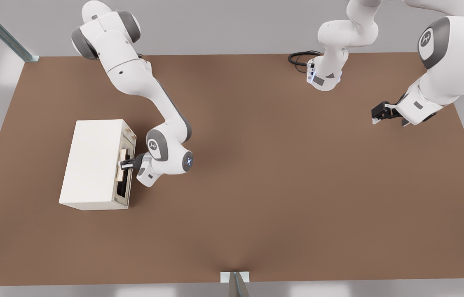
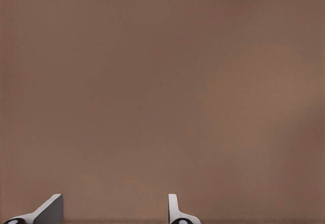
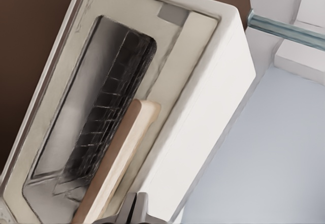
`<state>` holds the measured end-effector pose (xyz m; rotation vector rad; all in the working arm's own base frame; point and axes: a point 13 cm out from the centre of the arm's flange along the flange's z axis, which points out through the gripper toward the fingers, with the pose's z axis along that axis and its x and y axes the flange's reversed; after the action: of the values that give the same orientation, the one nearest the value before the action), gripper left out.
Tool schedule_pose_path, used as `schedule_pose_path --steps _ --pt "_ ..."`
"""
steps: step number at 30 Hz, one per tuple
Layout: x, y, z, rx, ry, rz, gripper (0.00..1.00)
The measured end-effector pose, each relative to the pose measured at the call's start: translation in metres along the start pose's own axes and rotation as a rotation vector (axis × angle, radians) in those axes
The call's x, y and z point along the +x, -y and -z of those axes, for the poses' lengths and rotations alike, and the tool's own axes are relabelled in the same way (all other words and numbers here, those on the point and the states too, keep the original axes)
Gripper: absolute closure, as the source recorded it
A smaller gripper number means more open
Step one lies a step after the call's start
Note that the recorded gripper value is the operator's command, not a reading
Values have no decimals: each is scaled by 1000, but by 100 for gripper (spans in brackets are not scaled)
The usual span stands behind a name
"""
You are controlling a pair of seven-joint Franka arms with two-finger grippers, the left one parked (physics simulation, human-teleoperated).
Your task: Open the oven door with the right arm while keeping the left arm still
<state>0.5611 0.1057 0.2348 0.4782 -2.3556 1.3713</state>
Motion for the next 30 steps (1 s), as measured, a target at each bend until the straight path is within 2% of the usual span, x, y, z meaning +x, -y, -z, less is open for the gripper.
schedule_pose_path --steps 30 --pt "-7 -13 -16 -54 -18 -71 79"
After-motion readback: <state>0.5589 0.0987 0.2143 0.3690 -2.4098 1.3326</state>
